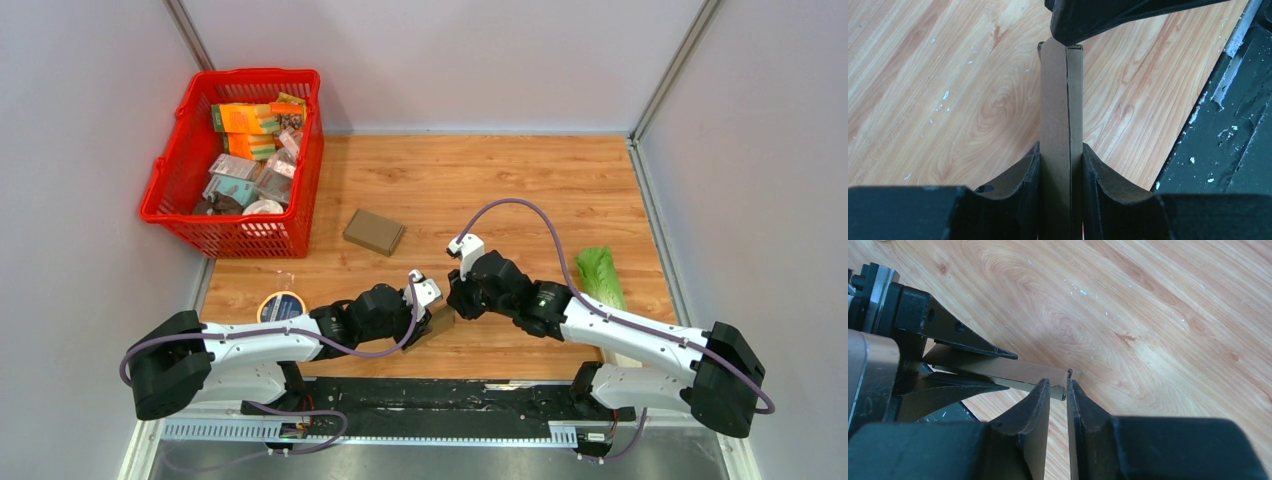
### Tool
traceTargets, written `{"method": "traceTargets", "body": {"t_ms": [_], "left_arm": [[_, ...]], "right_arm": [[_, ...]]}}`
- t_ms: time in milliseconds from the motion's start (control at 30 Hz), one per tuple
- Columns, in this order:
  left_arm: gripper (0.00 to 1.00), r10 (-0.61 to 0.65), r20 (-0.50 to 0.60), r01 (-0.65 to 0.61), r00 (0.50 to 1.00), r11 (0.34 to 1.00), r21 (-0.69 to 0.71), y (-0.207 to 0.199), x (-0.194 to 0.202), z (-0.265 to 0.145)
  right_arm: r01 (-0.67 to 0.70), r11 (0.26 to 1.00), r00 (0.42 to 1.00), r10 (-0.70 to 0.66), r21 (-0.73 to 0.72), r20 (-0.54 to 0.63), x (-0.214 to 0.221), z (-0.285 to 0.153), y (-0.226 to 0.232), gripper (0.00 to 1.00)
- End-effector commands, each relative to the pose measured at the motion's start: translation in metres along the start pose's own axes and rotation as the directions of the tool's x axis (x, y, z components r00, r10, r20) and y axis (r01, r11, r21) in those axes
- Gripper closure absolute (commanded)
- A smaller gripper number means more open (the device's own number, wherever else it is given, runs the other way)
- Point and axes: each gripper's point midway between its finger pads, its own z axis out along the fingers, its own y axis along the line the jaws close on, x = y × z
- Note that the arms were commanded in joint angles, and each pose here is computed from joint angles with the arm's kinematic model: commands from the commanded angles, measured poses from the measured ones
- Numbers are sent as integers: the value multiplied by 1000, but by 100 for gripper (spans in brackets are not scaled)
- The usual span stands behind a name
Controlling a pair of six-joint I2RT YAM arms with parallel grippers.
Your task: Fold the paper box
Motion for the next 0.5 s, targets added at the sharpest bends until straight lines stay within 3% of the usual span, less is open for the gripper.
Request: {"method": "traceTargets", "body": {"t_ms": [0, 267, 467], "left_arm": [[93, 12, -76, -10, 997, 1000, 26, -4, 16, -2], [93, 10, -76, -8, 997, 1000, 24, -4, 17, -2], [93, 9, -72, -7, 997, 1000, 25, -4, 15, -2]], "right_arm": [[-3, 1000, 999, 4, -28, 48, -13, 1, 6, 79], [-91, 995, 993, 94, -38, 65, -20, 6, 8, 79], [-85, 996, 995, 86, -17, 43, -11, 14, 3, 83]]}}
